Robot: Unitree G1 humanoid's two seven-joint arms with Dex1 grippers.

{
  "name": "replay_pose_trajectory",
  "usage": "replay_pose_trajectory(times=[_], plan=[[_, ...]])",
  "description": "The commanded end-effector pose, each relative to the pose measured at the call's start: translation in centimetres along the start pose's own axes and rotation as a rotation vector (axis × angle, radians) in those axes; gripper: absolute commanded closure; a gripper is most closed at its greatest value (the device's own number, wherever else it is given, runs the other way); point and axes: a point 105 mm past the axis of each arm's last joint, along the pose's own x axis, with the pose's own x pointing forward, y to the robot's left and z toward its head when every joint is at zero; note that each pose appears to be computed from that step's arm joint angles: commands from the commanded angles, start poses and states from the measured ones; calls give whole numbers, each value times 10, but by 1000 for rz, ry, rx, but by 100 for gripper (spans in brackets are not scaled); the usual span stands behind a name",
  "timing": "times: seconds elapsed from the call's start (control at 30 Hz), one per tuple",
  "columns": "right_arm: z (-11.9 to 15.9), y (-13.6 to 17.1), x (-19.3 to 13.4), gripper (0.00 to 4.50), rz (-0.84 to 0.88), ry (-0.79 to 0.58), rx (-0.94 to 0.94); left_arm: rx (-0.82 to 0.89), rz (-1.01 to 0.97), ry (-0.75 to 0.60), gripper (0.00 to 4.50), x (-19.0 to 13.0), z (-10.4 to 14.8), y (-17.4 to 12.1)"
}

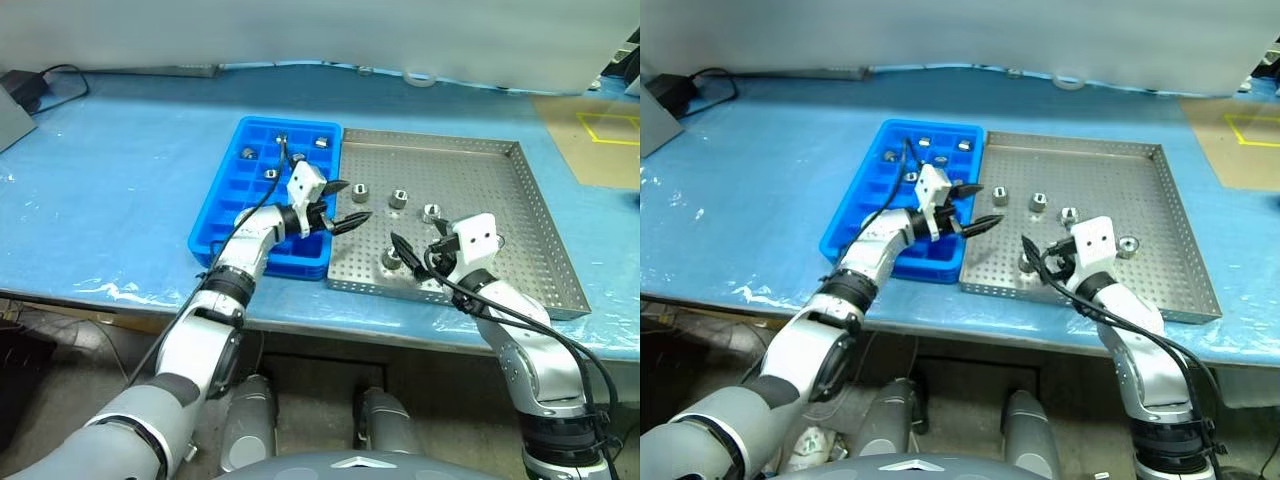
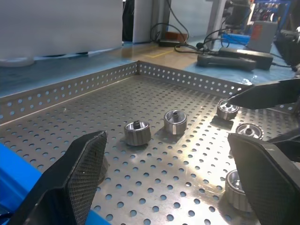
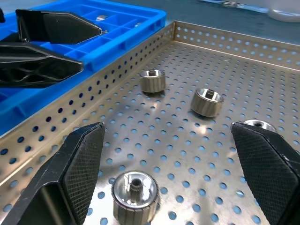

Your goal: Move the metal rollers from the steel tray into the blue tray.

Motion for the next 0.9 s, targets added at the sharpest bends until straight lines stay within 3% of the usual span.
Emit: replay_pose_trajectory(times=[0.03,0.23,0.43,0.77,0.9], plan=[[15,-7,-11,2,-66,-55,-33,46,80,19,0,20,19,12],[8,-9,-28,2,-163,-44,-13,115,251,129,0,42,37,31],[6,-13,-43,2,-240,-42,-9,243,402,283,0,40,41,52],[3,-13,-48,2,-266,-31,-10,290,652,459,0,13,14,77],[4,-13,-47,2,-259,-34,-15,253,608,490,0,16,-1,67]])
